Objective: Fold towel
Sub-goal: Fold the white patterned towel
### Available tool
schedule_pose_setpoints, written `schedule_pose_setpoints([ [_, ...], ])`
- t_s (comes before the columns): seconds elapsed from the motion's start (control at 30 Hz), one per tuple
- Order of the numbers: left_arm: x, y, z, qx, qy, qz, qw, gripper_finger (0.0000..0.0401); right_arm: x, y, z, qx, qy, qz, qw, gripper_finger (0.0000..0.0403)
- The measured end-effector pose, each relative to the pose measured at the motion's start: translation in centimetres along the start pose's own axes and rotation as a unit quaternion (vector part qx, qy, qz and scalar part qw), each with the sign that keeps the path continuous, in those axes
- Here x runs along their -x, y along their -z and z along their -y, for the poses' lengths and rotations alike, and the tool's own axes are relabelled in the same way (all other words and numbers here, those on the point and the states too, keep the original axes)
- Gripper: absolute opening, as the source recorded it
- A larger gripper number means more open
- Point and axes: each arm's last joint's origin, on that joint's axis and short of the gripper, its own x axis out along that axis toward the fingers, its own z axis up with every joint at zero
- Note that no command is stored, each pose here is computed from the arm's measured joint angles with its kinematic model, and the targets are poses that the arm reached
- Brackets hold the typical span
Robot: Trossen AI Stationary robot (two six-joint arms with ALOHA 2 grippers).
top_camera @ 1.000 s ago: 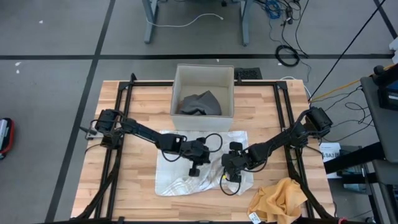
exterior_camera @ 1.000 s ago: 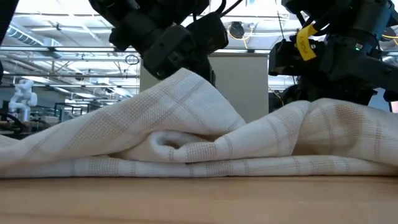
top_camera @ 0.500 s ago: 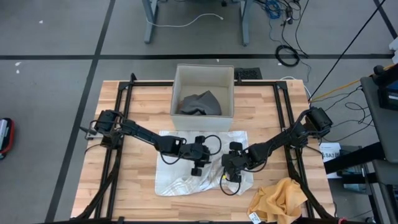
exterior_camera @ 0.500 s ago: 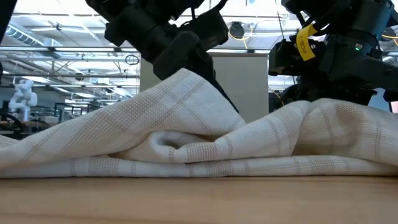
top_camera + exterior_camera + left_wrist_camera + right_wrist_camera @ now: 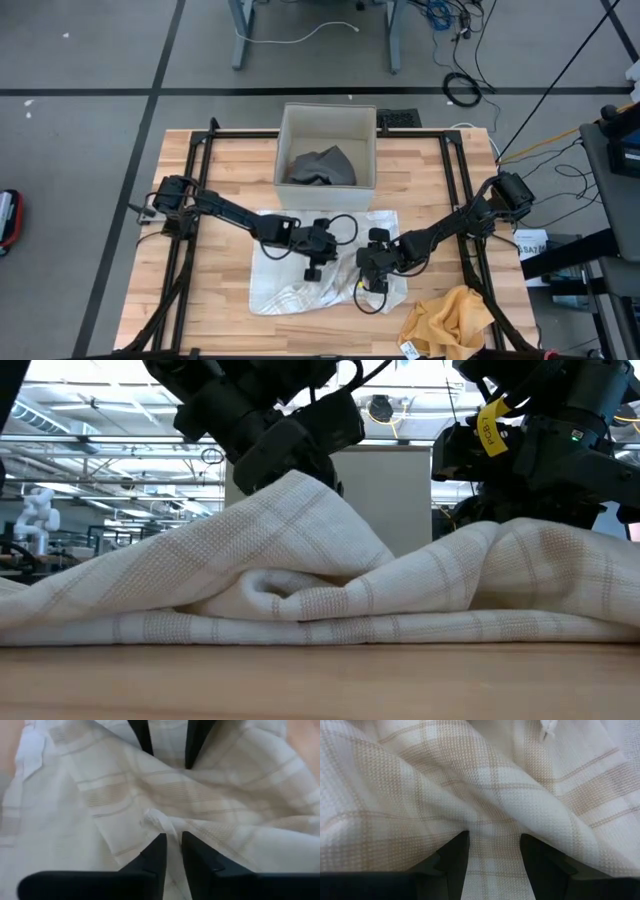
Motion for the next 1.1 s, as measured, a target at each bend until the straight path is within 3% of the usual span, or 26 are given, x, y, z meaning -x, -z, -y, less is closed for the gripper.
schedule_pose_setpoints([
  [0.2, 0.0, 0.0, -0.1, -0.029, -0.018, -0.003, 0.999, 0.001, 0.0, 0.0, 0.0, -0.003, -0.001, 0.002, 1.0, 0.0169],
  [0.4, 0.3, 0.1, -0.2, -0.048, -0.032, -0.016, 0.998, 0.0003, 0.0, 0.0, 0.0, -0.004, -0.001, 0.002, 1.0, 0.0169],
  [0.57, 2.6, -0.6, 0.1, -0.074, -0.064, -0.033, 0.995, 0.0002, 0.0, 0.0, 0.0, -0.004, 0.0, -0.001, 1.0, 0.0169],
  [0.73, 6.7, -1.7, 0.4, -0.087, -0.102, -0.051, 0.99, 0.0001, 0.0, 0.1, 0.0, -0.003, 0.002, -0.005, 1.0, 0.0169],
  [0.97, 12.2, 0.0, 1.0, -0.073, -0.156, -0.174, 0.97, 0.0001, 0.0, 0.1, 0.1, -0.002, 0.003, -0.007, 1.0, 0.0169],
  [1.1, 13.7, 2.1, 1.2, -0.046, -0.168, -0.284, 0.943, 0.0, 0.0, 0.2, 0.1, -0.002, 0.004, -0.009, 1.0, 0.0169],
])
